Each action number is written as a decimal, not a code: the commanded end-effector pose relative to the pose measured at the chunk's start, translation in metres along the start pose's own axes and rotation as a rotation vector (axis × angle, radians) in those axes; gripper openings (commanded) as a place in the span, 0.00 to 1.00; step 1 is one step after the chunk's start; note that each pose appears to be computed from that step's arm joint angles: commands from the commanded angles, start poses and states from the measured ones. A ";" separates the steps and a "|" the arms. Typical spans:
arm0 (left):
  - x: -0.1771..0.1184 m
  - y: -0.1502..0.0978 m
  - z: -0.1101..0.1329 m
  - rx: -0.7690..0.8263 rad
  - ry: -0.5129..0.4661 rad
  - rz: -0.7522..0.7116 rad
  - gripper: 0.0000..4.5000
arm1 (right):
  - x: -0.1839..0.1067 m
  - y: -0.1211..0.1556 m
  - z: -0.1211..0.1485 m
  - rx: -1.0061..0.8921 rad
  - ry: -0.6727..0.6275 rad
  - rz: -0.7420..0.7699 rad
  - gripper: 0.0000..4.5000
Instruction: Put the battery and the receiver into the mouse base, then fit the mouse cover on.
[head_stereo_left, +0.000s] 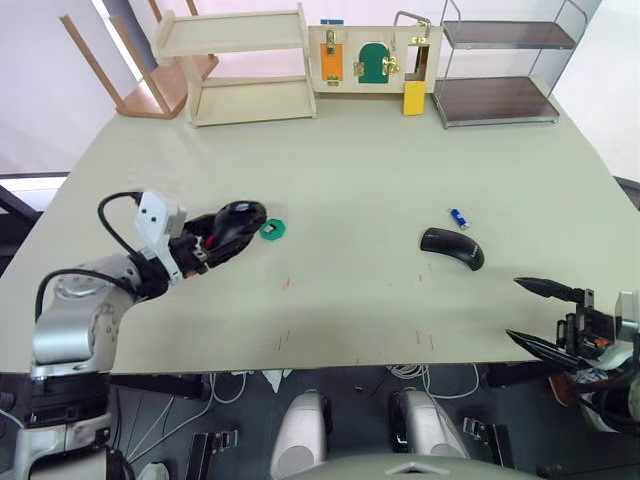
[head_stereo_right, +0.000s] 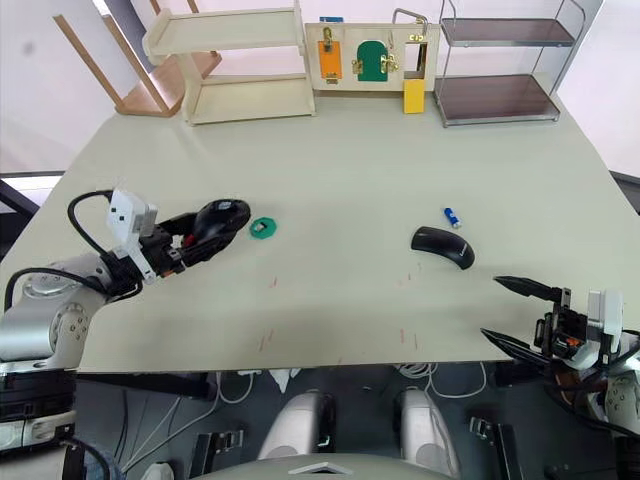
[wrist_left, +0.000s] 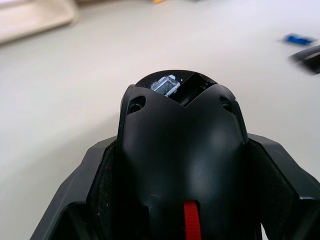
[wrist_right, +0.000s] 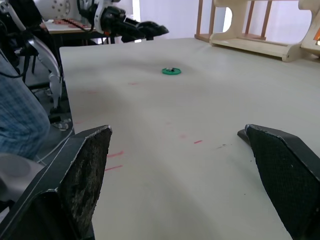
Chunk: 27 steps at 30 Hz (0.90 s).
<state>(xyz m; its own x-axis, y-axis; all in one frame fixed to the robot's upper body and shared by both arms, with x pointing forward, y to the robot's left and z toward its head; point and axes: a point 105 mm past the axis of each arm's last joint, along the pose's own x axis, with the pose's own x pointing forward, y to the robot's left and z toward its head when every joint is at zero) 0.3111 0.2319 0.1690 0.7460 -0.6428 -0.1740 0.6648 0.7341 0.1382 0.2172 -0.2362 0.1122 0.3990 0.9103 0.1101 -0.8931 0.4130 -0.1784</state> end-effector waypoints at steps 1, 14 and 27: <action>0.008 -0.017 0.019 0.042 -0.034 -0.095 0.66 | 0.000 -0.001 0.004 -0.031 -0.013 -0.005 1.00; 0.066 -0.103 0.012 0.187 0.097 -0.503 0.66 | 0.006 -0.001 0.011 -0.062 -0.027 -0.020 1.00; 0.096 -0.130 -0.024 0.235 0.248 -0.704 0.66 | 0.008 0.006 0.012 -0.067 0.003 0.012 1.00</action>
<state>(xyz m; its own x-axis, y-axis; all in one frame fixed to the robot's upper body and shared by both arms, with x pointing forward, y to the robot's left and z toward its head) 0.2948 0.0854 0.1074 0.1496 -0.8464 -0.5112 0.9887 0.1256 0.0814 0.2144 -0.2264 0.1159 0.4002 0.9098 0.1103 -0.8865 0.4148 -0.2049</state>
